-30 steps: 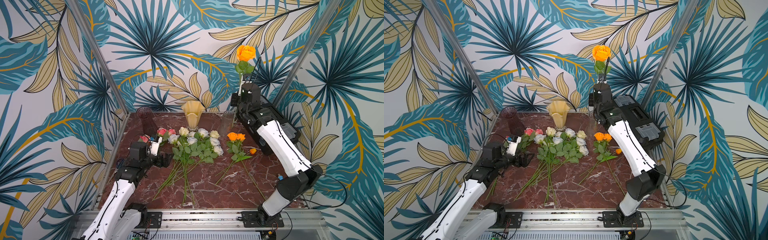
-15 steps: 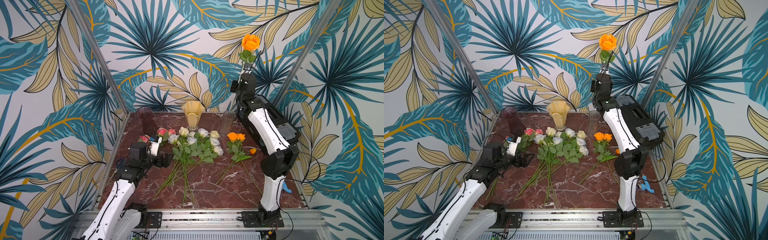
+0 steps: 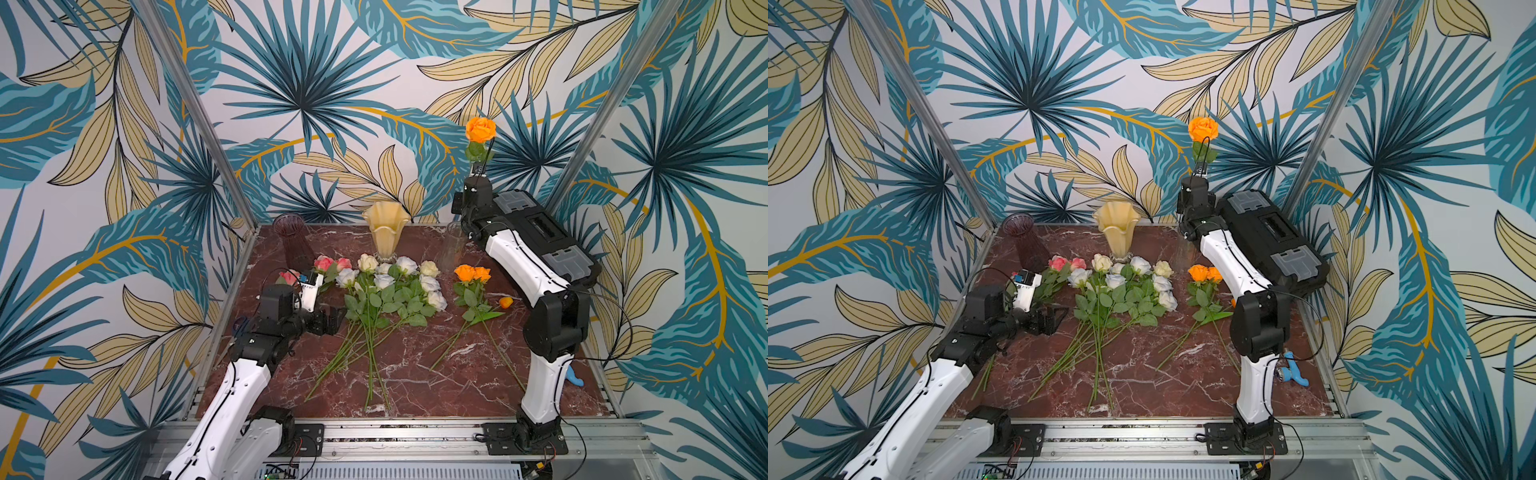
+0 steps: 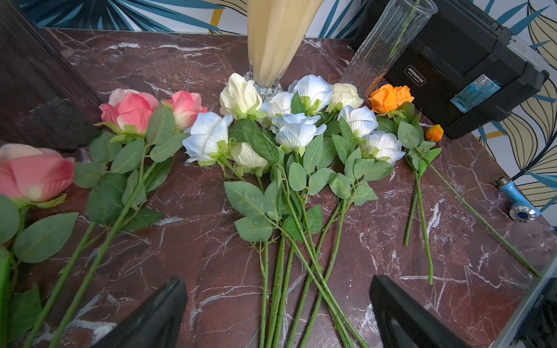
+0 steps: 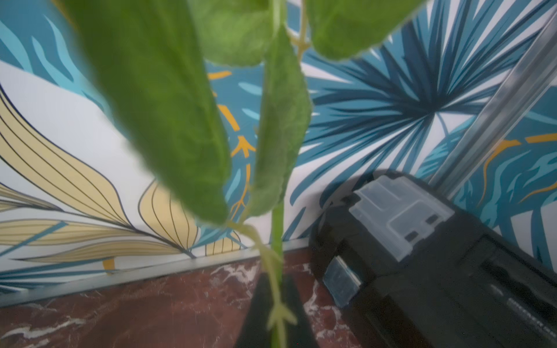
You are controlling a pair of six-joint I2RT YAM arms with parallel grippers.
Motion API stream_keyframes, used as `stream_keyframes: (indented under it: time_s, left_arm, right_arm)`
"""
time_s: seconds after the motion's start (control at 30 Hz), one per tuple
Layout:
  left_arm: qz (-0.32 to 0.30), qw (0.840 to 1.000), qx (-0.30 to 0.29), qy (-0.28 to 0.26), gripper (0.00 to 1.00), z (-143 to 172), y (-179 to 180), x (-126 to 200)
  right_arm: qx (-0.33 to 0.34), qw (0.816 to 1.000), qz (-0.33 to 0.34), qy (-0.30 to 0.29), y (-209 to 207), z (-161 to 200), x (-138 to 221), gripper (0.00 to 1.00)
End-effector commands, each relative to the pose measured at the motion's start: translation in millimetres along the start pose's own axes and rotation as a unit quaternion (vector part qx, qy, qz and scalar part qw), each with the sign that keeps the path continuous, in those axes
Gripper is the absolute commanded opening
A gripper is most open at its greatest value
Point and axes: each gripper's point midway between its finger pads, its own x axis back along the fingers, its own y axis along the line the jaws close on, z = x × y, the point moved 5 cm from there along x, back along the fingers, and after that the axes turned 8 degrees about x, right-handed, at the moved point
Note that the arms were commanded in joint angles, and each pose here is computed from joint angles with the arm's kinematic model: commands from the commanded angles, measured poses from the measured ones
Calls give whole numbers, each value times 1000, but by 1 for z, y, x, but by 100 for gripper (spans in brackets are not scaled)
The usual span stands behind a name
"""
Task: Arrange the flowers in different vases according to their variety
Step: Insert the flower into the vase.
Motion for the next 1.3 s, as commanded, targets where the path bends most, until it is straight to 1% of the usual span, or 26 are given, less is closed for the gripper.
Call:
stream_keyframes:
  time_s: [0.0, 0.1, 0.23, 0.3, 0.37, 0.43, 0.47, 0.57, 0.8, 0.9, 1.03, 1.1, 1.27]
  left_arm:
    - [-3, 1000, -4, -6, 100, -2, -1, 2]
    - [-6, 1000, -5, -7, 100, -3, -1, 4]
    - [-16, 1000, -7, -12, 100, -5, 1, 6]
    - [-18, 1000, -7, -13, 100, -5, 1, 6]
    - [-20, 1000, -7, -12, 100, -4, 1, 6]
    - [-23, 1000, -7, -12, 100, -4, 2, 7]
    - [-25, 1000, -8, -13, 100, -5, 2, 7]
    - [-34, 999, -8, -13, 100, -5, 4, 8]
    - [-54, 998, -5, -17, 100, -7, 8, 10]
    - [-69, 998, -6, -10, 100, -7, 12, 10]
    - [-110, 994, -10, -3, 100, -8, 21, 13]
    - [-131, 991, -16, 2, 100, -10, 25, 14]
    - [-172, 983, -41, 58, 100, -16, 37, 6]
  right_arm:
    - [-34, 999, -6, -28, -5, -15, 18, 0]
    - [-34, 999, -10, -15, -4, -2, 18, 1]
    - [-45, 999, -18, -5, -5, 8, 22, 25]
    - [-51, 999, -20, 0, -6, 12, 25, 34]
    - [-53, 998, -20, 5, -7, 16, 27, 55]
    - [-53, 998, -20, 7, -8, 17, 29, 71]
    - [-52, 998, -19, 6, -9, 17, 31, 76]
    - [-49, 999, -19, 4, -12, 12, 36, 86]
    - [-34, 998, -43, -6, -13, -8, 56, 98]
    - [-26, 998, -58, -6, -13, -15, 69, 99]
    - [-18, 996, -85, -8, -14, -25, 89, 99]
    - [-11, 995, -100, 8, -14, -23, 100, 99]
    - [-11, 988, -150, 33, -14, -20, 127, 100]
